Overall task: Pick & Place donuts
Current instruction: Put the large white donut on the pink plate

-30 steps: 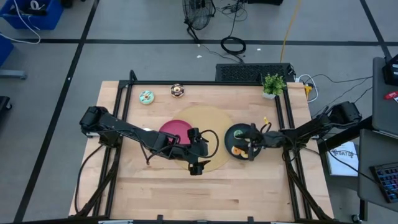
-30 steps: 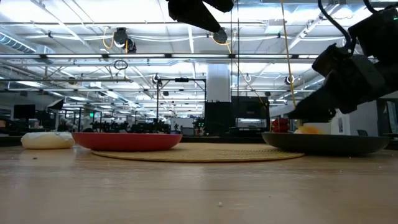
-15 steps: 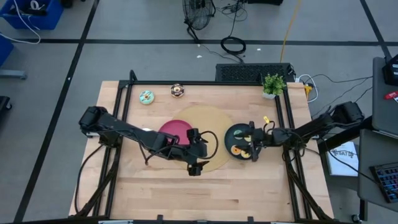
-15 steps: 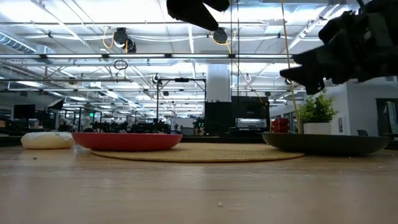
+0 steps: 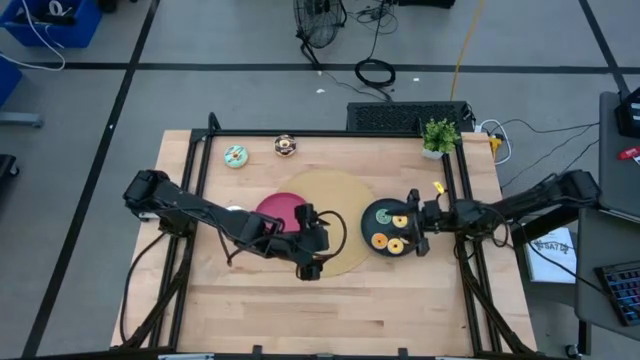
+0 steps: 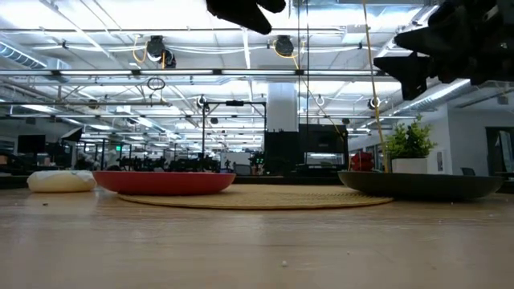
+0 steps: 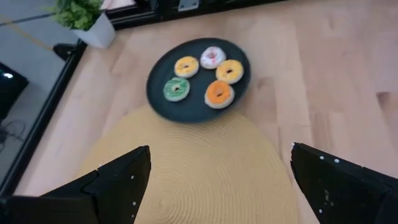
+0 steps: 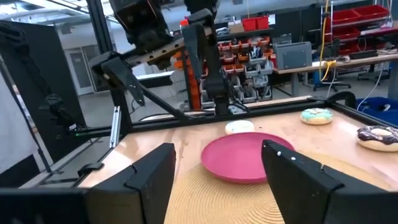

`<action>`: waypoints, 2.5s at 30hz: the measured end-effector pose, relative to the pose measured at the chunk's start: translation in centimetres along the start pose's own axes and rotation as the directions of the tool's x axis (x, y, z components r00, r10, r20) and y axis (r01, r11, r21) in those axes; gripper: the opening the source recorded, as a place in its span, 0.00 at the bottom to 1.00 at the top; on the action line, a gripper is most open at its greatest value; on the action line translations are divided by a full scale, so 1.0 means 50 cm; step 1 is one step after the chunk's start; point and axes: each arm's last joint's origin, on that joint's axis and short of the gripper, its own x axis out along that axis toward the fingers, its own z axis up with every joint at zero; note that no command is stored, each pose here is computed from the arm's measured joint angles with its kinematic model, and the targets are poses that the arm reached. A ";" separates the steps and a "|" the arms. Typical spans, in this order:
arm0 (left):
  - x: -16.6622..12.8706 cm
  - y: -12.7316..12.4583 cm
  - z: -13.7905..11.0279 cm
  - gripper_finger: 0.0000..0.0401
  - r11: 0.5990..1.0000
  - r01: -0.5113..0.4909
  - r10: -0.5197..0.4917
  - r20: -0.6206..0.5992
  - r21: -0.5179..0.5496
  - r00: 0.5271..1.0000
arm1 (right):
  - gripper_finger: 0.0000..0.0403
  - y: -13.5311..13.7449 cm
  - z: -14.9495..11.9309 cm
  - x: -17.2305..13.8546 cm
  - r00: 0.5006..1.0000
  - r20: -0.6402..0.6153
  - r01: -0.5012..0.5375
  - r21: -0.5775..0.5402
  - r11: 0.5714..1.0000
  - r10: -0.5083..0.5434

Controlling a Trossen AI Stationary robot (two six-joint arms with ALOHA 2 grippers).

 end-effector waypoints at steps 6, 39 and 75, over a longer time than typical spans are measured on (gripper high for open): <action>0.009 -0.001 -0.015 0.95 0.999 -0.035 0.035 -0.013 -0.007 0.999 | 0.56 -0.003 0.007 -0.024 1.000 -0.026 0.004 -0.015 1.000 -0.004; -0.094 0.078 -0.308 0.95 0.855 0.158 0.010 0.320 -0.494 0.947 | 0.56 -0.016 0.018 -0.092 0.998 -0.006 0.065 -0.085 0.994 -0.065; -0.139 0.212 -0.374 0.95 0.617 -0.523 0.018 -0.653 -0.589 0.757 | 0.56 -0.014 0.023 -0.091 0.998 0.022 0.058 -0.078 0.995 -0.057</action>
